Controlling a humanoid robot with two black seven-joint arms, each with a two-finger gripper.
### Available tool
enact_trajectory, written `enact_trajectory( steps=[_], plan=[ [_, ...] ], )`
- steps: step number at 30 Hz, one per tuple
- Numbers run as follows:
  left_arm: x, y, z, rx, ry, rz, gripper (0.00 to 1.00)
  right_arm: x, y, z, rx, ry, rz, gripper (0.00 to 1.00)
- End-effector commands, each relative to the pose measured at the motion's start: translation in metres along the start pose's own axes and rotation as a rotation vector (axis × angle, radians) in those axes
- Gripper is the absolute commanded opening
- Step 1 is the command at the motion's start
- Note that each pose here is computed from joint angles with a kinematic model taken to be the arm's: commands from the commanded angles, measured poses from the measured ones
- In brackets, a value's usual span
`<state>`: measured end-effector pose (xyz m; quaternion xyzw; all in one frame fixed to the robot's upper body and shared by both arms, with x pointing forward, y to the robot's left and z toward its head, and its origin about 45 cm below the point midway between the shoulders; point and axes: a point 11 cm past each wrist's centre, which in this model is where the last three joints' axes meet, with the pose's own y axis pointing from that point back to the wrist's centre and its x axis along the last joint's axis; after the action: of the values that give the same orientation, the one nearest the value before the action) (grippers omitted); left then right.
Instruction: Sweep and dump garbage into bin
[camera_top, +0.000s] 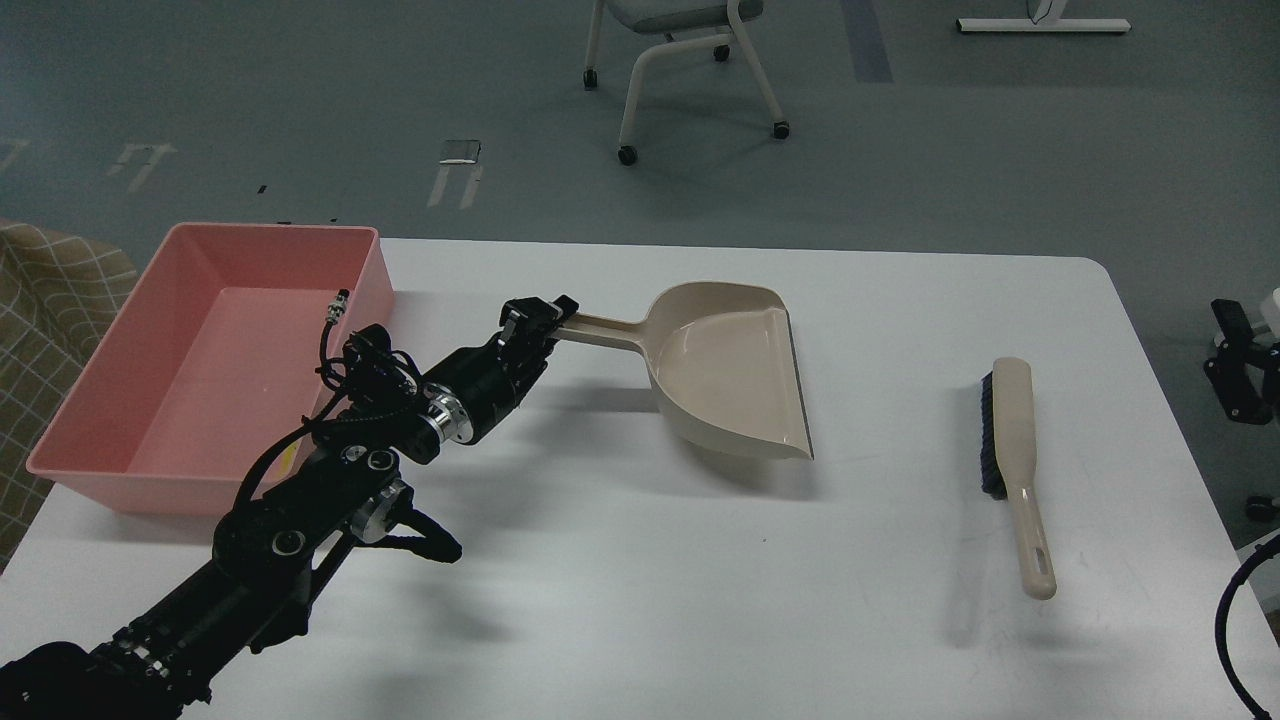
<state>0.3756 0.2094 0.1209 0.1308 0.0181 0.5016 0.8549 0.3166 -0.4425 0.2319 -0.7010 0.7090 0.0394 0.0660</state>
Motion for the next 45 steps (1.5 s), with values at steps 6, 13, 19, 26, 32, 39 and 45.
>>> enact_trajectory(
  steps=[6, 13, 19, 26, 32, 39, 45],
  plan=[
    [-0.014, -0.002, -0.004, -0.001, 0.0, -0.017, 0.18, 0.001, 0.002, 0.003, -0.008, -0.002, 0.004, 0.94],
    [-0.008, 0.001, -0.002, 0.002, -0.048, -0.017, 0.49, 0.001, 0.004, 0.004, -0.01, -0.001, 0.006, 0.94],
    [0.009, 0.012, 0.007, -0.01, -0.102, -0.009, 0.63, 0.003, 0.008, 0.008, -0.019, -0.003, 0.012, 0.94],
    [0.037, 0.025, 0.01, 0.004, -0.157, 0.021, 0.74, 0.006, 0.012, 0.009, -0.012, -0.001, 0.02, 0.94],
    [0.06, 0.037, 0.018, 0.002, -0.196, 0.052, 0.76, 0.006, 0.013, 0.009, -0.012, -0.002, 0.021, 0.94],
    [0.089, 0.053, 0.077, -0.153, -0.132, 0.106, 0.81, 0.004, 0.009, 0.007, -0.003, -0.008, 0.018, 1.0],
    [0.138, 0.072, 0.117, -0.317, 0.099, 0.24, 0.98, 0.001, -0.01, -0.006, 0.04, -0.021, 0.022, 1.0]
  ],
)
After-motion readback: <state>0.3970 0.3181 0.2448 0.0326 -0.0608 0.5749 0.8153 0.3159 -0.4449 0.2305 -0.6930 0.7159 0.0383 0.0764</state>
